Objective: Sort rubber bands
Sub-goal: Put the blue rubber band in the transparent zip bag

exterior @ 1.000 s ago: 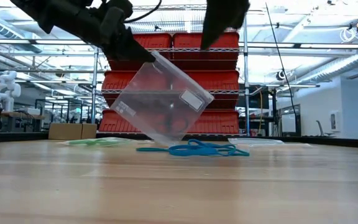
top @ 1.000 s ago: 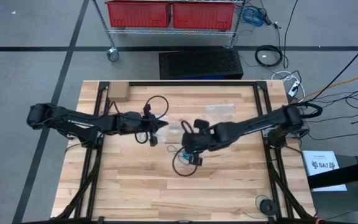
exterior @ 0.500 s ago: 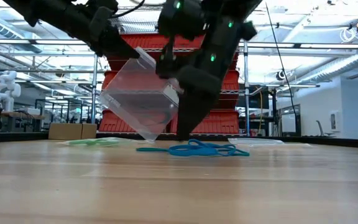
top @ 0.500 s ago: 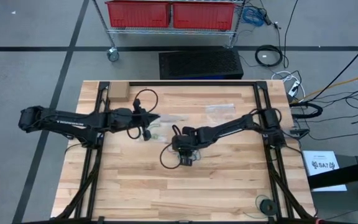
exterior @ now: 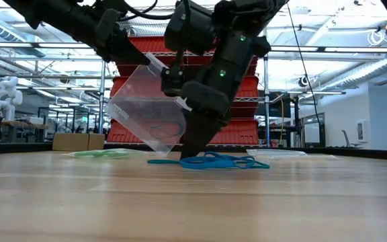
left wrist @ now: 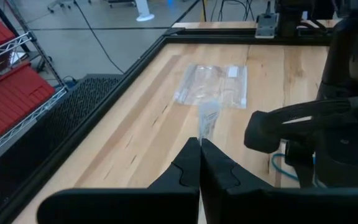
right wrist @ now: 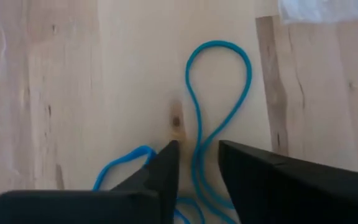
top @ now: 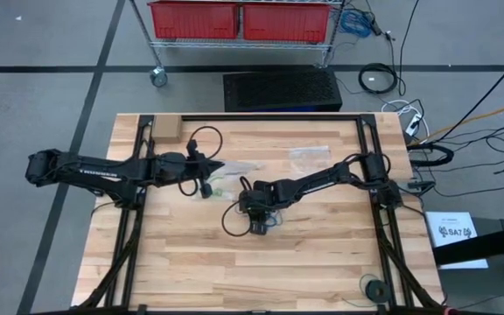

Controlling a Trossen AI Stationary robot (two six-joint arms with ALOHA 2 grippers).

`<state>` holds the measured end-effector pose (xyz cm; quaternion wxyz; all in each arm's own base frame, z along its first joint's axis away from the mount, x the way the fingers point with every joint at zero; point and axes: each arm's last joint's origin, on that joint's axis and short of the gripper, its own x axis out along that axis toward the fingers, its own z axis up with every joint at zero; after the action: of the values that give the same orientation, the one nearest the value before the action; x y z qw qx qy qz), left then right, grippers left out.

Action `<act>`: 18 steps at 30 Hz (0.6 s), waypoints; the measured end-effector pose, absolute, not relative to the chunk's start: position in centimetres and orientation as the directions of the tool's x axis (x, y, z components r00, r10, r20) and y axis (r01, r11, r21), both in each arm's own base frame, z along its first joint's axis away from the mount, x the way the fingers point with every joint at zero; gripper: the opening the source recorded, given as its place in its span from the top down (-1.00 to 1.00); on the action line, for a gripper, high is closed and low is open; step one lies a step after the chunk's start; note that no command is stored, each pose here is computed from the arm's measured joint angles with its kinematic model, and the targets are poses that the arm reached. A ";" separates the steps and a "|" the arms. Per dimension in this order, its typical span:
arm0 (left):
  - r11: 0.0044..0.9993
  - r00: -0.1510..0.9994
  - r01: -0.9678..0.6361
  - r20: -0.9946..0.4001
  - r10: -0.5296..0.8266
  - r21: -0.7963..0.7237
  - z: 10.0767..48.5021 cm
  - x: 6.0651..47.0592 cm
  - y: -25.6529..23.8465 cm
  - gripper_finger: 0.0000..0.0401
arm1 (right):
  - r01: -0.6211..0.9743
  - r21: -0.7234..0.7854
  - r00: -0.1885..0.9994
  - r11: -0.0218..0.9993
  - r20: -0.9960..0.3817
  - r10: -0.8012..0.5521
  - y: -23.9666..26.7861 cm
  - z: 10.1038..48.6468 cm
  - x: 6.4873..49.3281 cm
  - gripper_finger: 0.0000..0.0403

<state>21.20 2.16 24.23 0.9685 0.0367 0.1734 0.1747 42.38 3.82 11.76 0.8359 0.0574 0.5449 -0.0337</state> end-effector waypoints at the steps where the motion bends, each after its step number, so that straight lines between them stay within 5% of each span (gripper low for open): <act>1: 0.936 0.879 -0.326 -0.323 0.351 0.132 24.2 21.2 2.2 1.00 | 0.121 0.057 0.397 0.991 -0.918 0.004 3.8 11.5 42.4 0.63; 7: 0.936 0.879 -0.326 -0.323 0.351 0.132 24.2 21.2 2.2 1.00 | 0.117 0.044 0.411 0.992 -0.911 -0.008 3.5 11.6 42.5 0.97; 18: 0.940 0.883 -0.316 -0.324 0.340 0.126 24.2 21.2 2.1 1.00 | 0.055 0.027 0.529 0.998 -0.848 -0.007 4.2 19.7 42.5 1.00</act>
<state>21.23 2.11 24.22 0.9697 0.0349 0.1732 0.1690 42.54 4.21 19.68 0.8741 0.0252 0.4847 -0.0177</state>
